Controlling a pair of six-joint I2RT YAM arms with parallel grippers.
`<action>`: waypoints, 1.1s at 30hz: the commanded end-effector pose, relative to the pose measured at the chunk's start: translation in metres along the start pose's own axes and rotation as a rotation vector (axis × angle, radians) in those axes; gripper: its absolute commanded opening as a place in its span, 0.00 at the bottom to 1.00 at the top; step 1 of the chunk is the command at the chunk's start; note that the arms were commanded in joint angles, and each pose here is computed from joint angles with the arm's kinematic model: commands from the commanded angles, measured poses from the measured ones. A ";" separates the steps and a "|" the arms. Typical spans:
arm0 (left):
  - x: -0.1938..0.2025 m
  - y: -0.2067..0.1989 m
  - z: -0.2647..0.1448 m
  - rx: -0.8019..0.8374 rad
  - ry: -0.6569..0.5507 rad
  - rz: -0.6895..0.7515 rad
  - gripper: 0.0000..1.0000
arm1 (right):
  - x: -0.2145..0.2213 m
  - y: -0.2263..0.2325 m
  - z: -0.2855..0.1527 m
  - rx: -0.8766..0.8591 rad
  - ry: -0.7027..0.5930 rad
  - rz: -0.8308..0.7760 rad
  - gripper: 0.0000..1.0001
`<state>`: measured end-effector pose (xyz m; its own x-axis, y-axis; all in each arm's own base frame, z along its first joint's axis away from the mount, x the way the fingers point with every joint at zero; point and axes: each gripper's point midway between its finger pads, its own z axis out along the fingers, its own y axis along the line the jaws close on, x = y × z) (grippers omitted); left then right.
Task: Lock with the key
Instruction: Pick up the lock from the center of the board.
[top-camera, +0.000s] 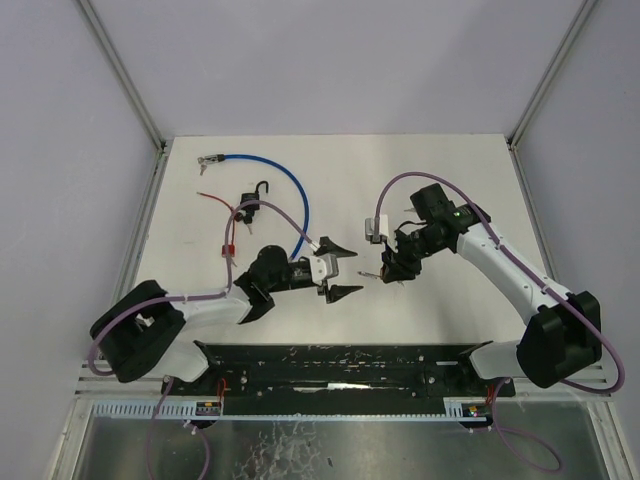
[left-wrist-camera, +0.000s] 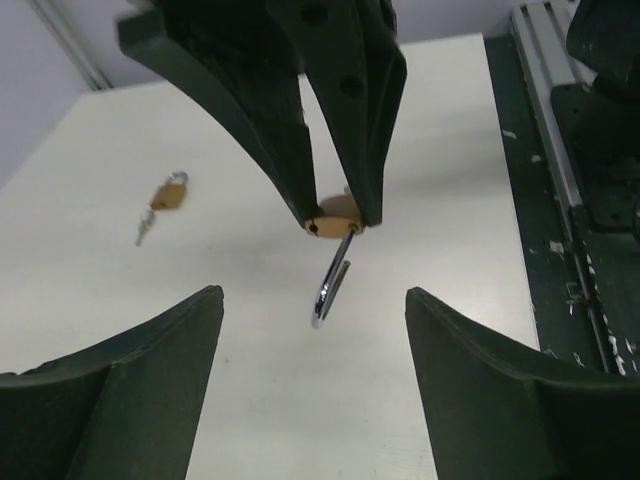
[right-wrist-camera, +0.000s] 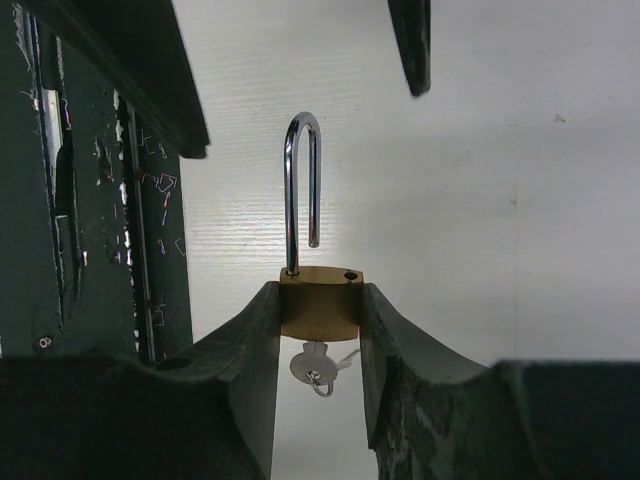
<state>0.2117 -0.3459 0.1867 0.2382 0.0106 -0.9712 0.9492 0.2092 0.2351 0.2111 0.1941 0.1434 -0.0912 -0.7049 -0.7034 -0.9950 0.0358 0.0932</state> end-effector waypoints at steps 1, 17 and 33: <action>0.021 -0.009 0.012 0.096 0.070 -0.002 0.69 | -0.014 0.011 -0.006 -0.028 -0.058 -0.057 0.00; 0.030 -0.016 0.024 0.171 0.099 -0.052 0.40 | -0.013 0.014 -0.003 -0.052 -0.063 -0.053 0.00; 0.023 -0.018 0.029 0.196 0.067 -0.072 0.28 | -0.010 0.014 0.000 -0.062 -0.057 -0.042 0.00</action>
<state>0.2046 -0.3695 0.1443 0.1319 0.1188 -0.9841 0.9899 0.0364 0.1370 0.2052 0.1955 0.1452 -0.0646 -0.6944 -0.7167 -0.9956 -0.0040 0.0937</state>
